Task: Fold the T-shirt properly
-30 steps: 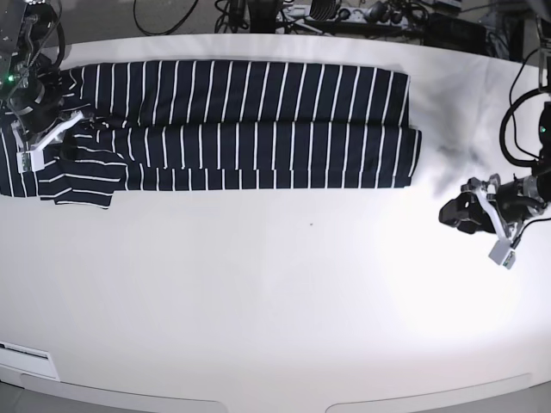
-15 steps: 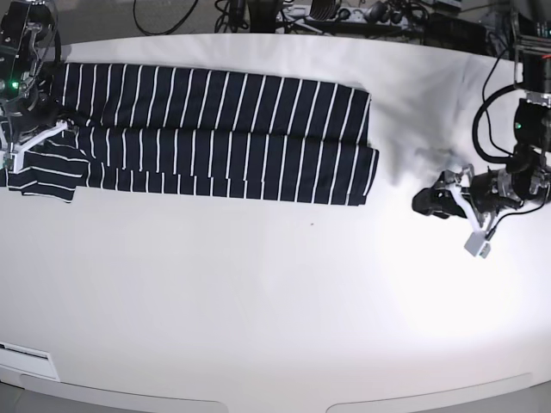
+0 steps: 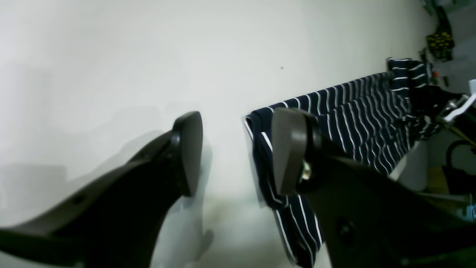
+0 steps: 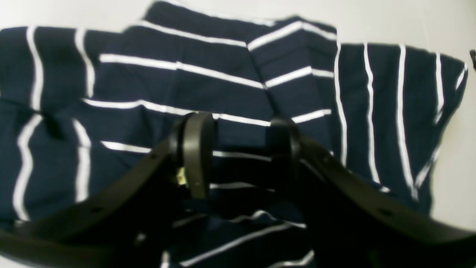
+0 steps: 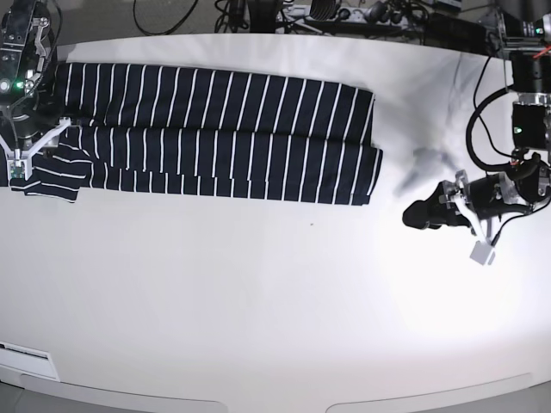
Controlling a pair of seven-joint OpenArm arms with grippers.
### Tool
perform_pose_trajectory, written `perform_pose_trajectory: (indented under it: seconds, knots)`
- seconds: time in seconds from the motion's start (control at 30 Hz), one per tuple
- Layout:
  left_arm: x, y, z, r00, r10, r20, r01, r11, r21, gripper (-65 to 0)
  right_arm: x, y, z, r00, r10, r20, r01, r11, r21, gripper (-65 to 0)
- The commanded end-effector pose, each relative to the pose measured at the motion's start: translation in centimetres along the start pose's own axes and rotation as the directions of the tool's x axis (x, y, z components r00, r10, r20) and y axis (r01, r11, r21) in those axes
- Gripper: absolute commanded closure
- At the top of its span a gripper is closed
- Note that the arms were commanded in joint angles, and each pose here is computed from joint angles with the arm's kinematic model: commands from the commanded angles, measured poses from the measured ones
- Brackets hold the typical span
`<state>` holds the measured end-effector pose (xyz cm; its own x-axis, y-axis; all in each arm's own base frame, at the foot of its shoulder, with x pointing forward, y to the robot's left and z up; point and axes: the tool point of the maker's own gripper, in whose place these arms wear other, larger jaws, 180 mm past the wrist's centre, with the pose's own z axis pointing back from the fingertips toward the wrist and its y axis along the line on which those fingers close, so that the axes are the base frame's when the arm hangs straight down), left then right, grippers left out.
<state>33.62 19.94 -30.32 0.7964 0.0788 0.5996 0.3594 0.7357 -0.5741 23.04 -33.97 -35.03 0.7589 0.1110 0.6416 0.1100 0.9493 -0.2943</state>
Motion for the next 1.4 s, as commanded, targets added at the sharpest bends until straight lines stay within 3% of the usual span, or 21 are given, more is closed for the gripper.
perform_pose_trajectory:
  seconds: [0.0, 0.1, 0.43, 0.7, 1.07, 1.37]
  knots:
    - [1.8, -1.0, 0.9, 0.998, -0.042, 0.044, 0.044, 0.998, -0.042, -32.1, 1.6, -1.3, 0.4, 0.999, 0.02, 0.046, -0.019, 0.999, -0.042, -32.5]
    - [0.8, -2.6, 1.0, 0.998, -0.069, 0.01, 0.07, 0.988, -0.135, -32.1, 1.6, -2.1, 0.5, 0.999, 0.021, 0.045, -0.017, 0.997, -0.081, -34.6]
    - [-4.6, -2.2, -0.1, 0.997, 0.038, -0.074, -0.048, 0.988, -0.145, -32.1, 1.5, -3.2, 0.6, 0.999, 0.043, 0.033, -0.039, 0.991, -0.132, -34.6]
    - [-7.2, -2.8, -3.1, 0.983, 0.173, -0.056, -0.18, 0.974, -0.138, -32.1, 1.5, -3.2, 0.6, 0.998, 0.047, 0.033, -0.042, 0.99, -0.134, -34.6]
    - [-10.8, -6.1, -6.5, 0.955, 0.285, -0.08, -0.296, 0.928, -0.228, -32.1, 1.5, -3.9, 0.7, 0.996, 0.081, 0.024, -0.076, 0.982, -0.171, -34.5]
    - [-12.0, -7.2, -7.5, 0.951, 0.291, -0.106, -0.308, 0.919, -0.244, -32.1, 1.6, -4.0, 0.7, 0.996, 0.083, 0.026, -0.077, 0.982, -0.172, -34.5]
